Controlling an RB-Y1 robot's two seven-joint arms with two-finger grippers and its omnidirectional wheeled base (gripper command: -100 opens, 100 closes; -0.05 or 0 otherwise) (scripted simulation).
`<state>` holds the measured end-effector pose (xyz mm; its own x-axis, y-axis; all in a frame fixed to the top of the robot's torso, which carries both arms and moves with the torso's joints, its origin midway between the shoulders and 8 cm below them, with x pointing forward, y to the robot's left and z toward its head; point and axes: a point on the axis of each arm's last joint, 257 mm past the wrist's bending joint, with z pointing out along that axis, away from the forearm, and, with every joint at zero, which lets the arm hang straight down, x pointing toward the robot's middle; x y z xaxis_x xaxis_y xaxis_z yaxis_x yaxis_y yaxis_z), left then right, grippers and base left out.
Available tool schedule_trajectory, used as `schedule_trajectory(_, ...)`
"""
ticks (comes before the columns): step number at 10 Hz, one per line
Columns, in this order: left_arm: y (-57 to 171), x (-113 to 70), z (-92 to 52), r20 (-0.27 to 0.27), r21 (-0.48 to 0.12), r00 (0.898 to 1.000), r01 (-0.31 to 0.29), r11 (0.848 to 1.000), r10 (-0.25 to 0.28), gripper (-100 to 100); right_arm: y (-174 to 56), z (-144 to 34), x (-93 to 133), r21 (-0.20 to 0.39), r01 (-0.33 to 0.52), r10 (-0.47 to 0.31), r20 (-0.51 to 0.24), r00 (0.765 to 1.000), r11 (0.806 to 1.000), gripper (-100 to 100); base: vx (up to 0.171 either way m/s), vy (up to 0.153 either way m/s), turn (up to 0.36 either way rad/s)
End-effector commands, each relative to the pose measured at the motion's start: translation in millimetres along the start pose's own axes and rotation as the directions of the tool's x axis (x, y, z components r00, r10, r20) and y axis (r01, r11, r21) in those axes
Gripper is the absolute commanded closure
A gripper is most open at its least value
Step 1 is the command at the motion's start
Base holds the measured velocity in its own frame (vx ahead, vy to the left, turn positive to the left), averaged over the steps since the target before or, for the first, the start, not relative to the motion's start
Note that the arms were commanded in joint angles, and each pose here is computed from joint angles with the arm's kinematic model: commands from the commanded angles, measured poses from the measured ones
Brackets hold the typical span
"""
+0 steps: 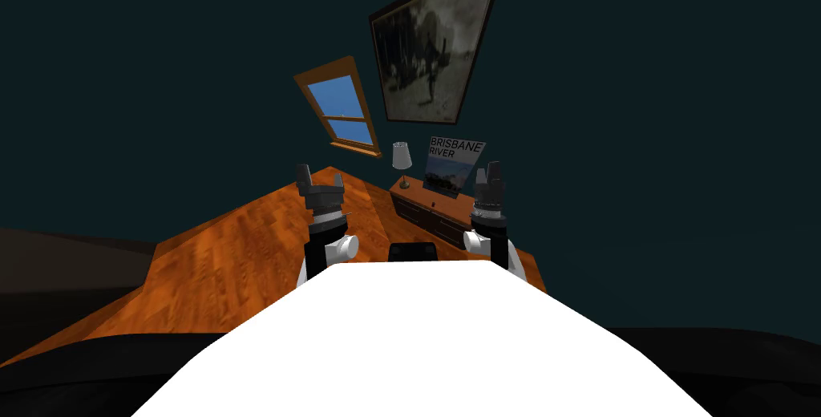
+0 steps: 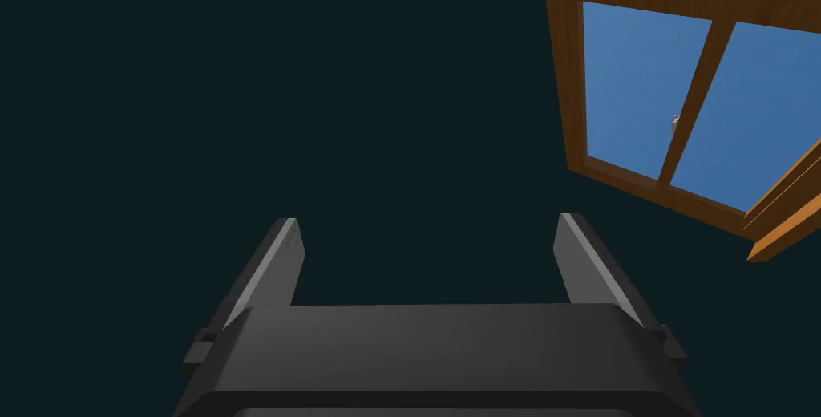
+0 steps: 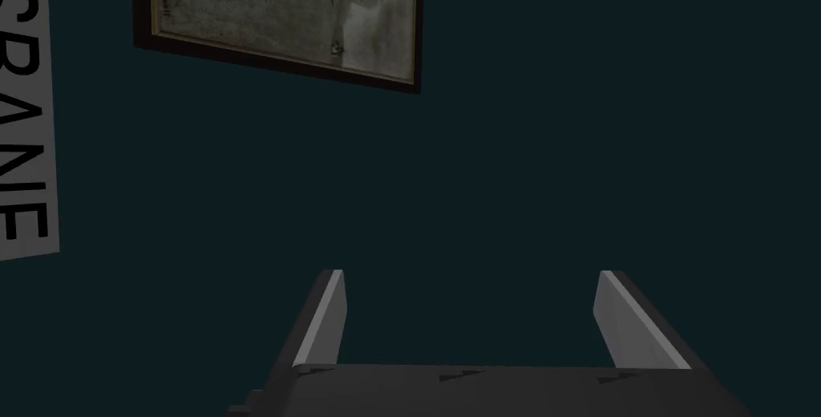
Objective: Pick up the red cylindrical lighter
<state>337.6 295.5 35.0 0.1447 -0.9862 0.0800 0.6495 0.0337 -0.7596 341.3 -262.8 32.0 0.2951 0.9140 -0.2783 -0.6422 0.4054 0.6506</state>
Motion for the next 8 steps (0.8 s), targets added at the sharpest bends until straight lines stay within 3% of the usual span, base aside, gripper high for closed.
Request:
schedule_trajectory(1, 0.0, 0.0, 0.0, 0.0, 0.0, 1.0, 0.0, 1.0, 0.0, 0, -13.9, -2.1, 3.0, 0.034, -0.013, 0.013, -0.026, 1.0, 0.999, -100, 0.008, 0.012, -0.038)
schedule_trajectory(4, 0.0, 0.0, 0.0, 0.0, 0.0, 1.0, 0.0, 1.0, 0.0, 0, -47.0, -8.2, 5.7, 0.121, -0.048, 0.055, -0.054, 0.997, 0.991, -100, 0.013, 0.025, -0.041)
schedule_trajectory(7, 0.0, 0.0, 0.0, 0.0, 0.0, 1.0, 0.0, 1.0, 0.0, 0, -93.1, -19.5, 4.8, 0.245, -0.105, 0.122, -0.054, 0.991, 0.964, -100, 0.022, 0.03, -0.062)
schedule_trajectory(8, 0.0, 0.0, 0.0, 0.0, 0.0, 1.0, 0.0, 1.0, 0.0, 0, -94.7, -19.9, 5.1, 0.252, -0.104, 0.122, -0.054, 0.991, 0.962, -100, 0.019, 0.026, -0.021)
